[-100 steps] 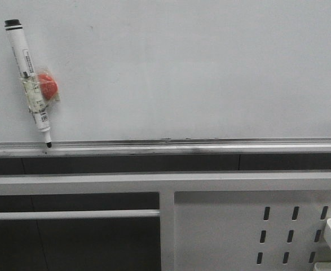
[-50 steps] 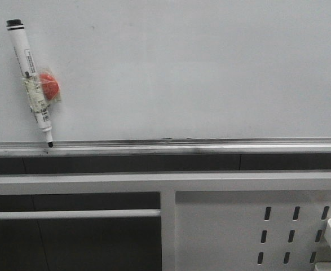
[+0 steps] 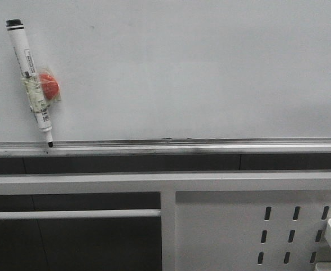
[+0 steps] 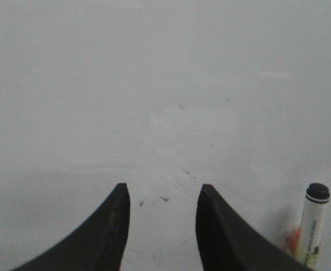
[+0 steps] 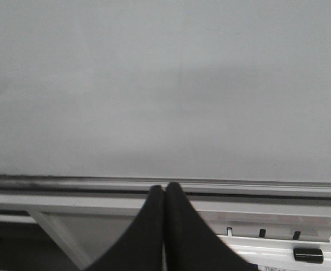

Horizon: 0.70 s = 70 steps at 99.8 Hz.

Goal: Write number 1 on whiteboard

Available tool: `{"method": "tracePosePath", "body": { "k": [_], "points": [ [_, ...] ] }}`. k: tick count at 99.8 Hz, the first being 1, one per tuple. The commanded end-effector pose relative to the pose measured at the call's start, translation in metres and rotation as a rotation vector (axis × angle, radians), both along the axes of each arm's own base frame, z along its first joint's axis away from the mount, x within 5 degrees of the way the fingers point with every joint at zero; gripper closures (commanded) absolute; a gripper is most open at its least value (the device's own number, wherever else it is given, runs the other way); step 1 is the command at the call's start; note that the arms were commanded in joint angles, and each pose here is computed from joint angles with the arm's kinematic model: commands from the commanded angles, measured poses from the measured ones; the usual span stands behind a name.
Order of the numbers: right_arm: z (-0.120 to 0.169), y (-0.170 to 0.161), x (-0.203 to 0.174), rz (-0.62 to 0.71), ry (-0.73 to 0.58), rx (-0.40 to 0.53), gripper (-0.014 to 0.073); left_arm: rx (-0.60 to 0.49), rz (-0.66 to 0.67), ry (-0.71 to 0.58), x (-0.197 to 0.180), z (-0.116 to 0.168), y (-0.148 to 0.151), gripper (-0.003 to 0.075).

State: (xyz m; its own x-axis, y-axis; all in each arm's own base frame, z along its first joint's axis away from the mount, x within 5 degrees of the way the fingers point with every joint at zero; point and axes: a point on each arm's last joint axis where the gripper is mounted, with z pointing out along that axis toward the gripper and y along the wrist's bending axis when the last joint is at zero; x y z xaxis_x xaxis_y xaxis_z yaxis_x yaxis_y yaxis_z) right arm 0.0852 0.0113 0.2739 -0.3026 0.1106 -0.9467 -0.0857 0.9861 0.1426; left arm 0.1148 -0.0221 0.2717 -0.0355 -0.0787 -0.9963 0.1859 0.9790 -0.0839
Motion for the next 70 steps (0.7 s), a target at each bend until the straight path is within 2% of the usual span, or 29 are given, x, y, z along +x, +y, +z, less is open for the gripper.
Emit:
{"method": "tracePosePath", "body": {
  "k": [1,28,52,70],
  "points": [
    [0.017,0.002,0.004,0.035,-0.09,-0.045,0.0664,-0.033,-0.05,-0.056,0.007,0.011,-0.008,0.0455],
    [0.022,0.012,0.003,0.143,-0.152,-0.032,0.0664,-0.02,-0.249,0.026,0.017,-0.025,-0.04,0.0455],
    [0.025,0.017,0.001,0.199,-0.184,-0.022,0.0664,-0.093,-0.306,0.059,0.019,-0.059,-0.058,0.0455],
    [0.027,0.017,0.002,0.202,-0.198,-0.017,0.0664,-0.107,-0.352,-0.047,0.024,-0.071,-0.073,0.0454]
  ]
}}
